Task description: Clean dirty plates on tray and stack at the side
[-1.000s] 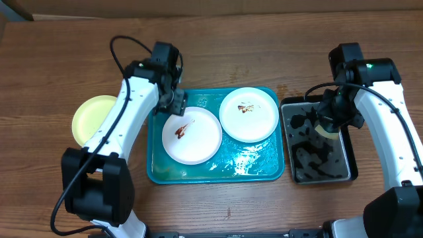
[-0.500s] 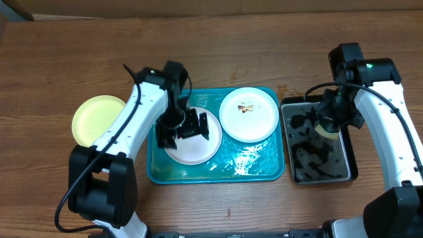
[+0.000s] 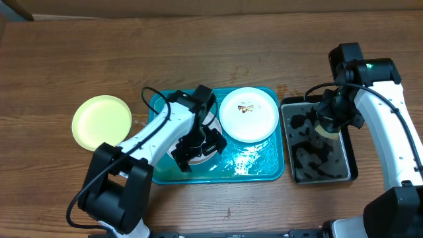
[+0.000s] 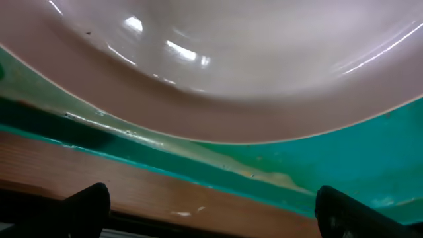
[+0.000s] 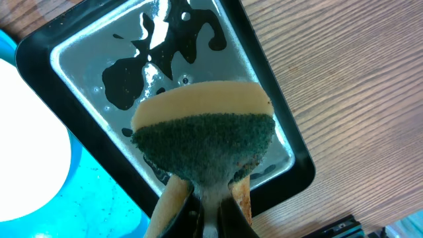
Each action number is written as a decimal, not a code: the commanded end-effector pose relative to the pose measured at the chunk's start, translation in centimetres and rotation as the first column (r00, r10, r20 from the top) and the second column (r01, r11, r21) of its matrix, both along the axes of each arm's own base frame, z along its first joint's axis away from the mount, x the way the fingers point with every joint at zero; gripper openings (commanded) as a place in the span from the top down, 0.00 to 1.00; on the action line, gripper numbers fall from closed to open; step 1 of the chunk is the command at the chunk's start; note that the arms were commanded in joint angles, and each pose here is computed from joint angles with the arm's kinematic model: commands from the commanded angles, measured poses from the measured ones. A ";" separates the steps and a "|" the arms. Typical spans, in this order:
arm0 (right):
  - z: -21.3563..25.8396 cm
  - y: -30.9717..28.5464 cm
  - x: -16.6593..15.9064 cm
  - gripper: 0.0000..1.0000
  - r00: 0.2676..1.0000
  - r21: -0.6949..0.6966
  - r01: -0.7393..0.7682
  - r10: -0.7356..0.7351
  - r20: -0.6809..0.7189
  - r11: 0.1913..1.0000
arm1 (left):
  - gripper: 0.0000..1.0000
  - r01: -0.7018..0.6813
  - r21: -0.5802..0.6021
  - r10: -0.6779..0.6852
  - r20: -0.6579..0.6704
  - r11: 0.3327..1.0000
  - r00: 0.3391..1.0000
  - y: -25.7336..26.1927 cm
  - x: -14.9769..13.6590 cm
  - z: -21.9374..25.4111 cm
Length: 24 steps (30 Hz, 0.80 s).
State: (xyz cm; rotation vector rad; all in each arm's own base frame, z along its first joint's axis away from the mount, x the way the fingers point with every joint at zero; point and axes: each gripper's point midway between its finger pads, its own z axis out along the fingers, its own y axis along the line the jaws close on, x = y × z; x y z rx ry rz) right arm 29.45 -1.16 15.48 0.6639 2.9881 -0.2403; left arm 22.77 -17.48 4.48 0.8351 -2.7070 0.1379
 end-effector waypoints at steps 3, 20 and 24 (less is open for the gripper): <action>0.6 -0.2 0.4 0.96 1.000 -0.010 -0.005 0.006 0.021 1.000 | 0.00 -0.134 0.095 0.135 -0.002 0.986 0.991 0.7 0.1 -0.7; 0.6 -0.2 0.4 0.96 1.000 -0.010 -0.005 0.005 0.021 1.000 | 0.00 -0.314 0.196 0.314 0.035 0.929 0.949 1.9 0.0 -2.3; 0.6 -0.2 0.4 0.96 1.000 -0.010 -0.005 0.006 0.021 1.000 | 0.00 -0.330 0.233 0.328 0.048 0.915 0.944 2.9 -0.4 -3.1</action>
